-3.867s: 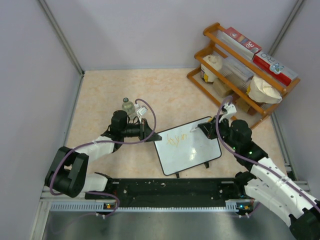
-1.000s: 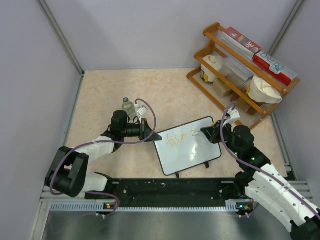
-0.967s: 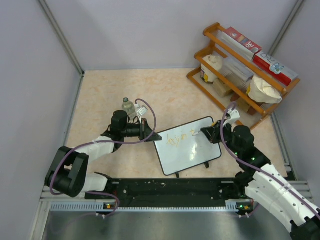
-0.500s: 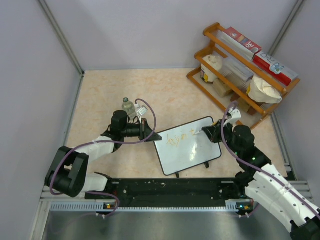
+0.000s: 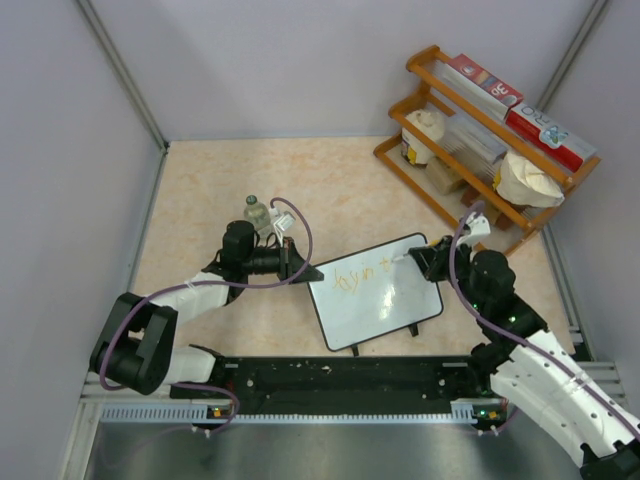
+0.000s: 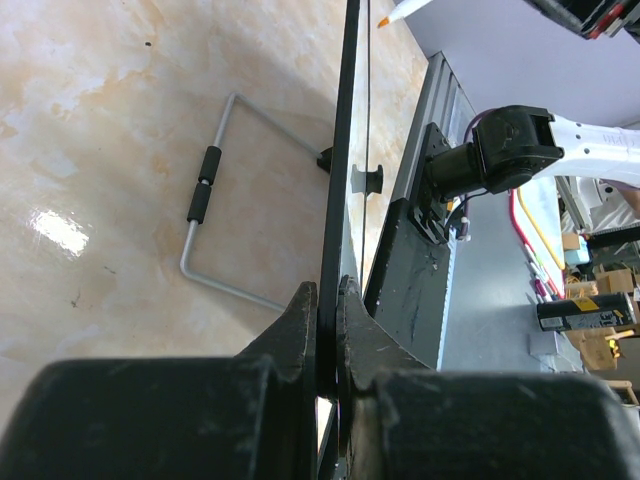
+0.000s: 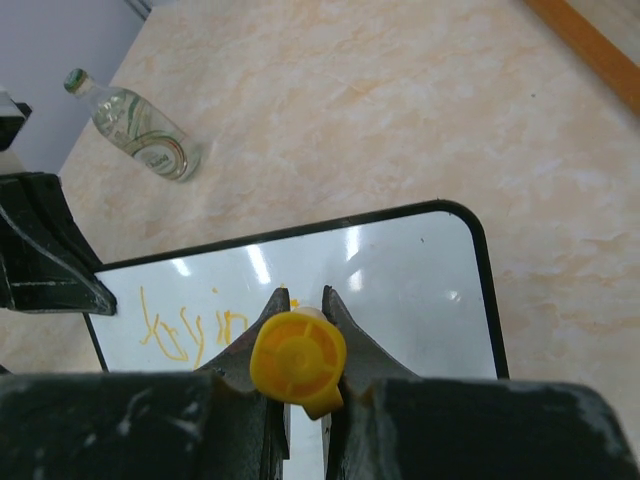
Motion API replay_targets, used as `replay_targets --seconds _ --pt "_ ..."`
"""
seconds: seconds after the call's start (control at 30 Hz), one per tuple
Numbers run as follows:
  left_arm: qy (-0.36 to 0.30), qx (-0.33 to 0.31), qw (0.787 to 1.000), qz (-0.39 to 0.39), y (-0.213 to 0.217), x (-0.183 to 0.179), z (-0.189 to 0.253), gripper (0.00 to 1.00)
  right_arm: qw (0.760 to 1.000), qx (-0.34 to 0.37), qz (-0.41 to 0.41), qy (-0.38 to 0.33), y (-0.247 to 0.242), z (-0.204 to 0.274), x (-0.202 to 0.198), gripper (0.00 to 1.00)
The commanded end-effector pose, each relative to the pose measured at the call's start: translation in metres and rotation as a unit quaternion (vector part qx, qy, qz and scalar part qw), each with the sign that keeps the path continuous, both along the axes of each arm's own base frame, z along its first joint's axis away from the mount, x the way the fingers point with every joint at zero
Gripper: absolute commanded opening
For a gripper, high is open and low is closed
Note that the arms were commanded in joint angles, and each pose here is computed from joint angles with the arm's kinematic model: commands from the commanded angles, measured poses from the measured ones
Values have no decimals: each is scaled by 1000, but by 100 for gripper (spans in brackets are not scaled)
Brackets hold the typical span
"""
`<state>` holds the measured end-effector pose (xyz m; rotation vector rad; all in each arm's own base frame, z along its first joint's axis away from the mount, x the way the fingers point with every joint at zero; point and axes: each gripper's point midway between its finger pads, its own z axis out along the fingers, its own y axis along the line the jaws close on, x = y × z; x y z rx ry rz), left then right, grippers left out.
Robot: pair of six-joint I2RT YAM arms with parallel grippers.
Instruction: Write a sentence on the whiteboard
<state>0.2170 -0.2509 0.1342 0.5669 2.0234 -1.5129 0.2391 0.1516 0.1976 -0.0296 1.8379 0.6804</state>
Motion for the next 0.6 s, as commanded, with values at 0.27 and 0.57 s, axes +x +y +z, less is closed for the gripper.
replay_targets --seconds 0.27,0.57 --pt "-18 64 997 41 13 12 -39 0 997 23 -32 -63 -4 57 21 0" --pt "-18 64 997 40 12 11 -39 0 998 13 -34 -47 0 39 29 0"
